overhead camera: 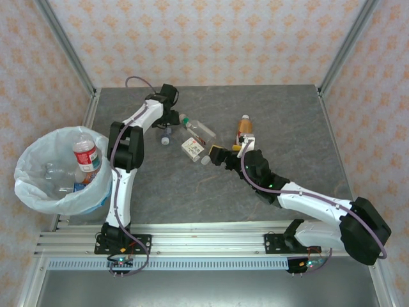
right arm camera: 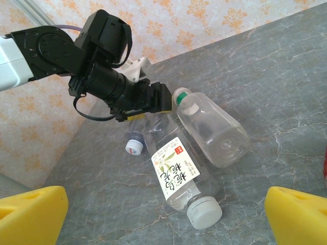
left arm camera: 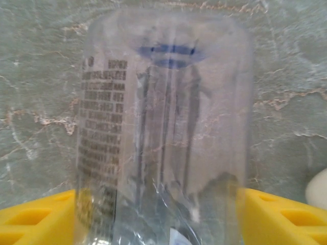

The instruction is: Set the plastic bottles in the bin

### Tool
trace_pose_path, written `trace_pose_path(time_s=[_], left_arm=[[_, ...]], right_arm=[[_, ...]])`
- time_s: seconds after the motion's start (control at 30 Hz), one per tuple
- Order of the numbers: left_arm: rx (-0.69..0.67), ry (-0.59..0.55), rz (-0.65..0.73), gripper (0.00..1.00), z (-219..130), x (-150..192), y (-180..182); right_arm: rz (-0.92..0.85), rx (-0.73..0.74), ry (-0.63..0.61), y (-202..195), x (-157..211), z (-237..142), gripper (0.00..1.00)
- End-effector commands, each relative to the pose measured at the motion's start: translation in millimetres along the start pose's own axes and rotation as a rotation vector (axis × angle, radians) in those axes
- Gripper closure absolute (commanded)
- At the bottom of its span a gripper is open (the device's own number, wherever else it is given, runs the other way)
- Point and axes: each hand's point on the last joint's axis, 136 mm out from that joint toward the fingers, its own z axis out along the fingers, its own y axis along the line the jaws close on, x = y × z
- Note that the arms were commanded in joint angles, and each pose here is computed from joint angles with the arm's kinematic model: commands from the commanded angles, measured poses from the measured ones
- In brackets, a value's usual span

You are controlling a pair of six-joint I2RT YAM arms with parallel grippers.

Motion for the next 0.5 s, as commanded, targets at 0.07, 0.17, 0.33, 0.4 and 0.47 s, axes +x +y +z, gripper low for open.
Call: trace_pose_path(time_s=[0.07,0.17,0.33,0.4,0.47], left_arm=[[0.040,-0.002,0.003,0.30,12,-6,-4],[0.051,0.011,-0.010,0.35,19,-3,-6],[0.056,0.015,-0.012,0.42,19,-2,-6],[0.056,0.008,-0.014,0.45,15,-4,-5],[0.060,-0.008,-0.019,0.48,8,-7,-5]], right_arm=[[-0.003,-0.013,-0.028,8,-14,-1,0.01],[-0.005,-0.012,-0.026,8,-14,0,0.01],[-0.002,-0.010,-0.020,7,-11,-1,0.01],[-0.001,-0.009,-0.020,6,-11,0,0.01],[-0.004,-0.007,-0.019,6,-11,0,0.01]])
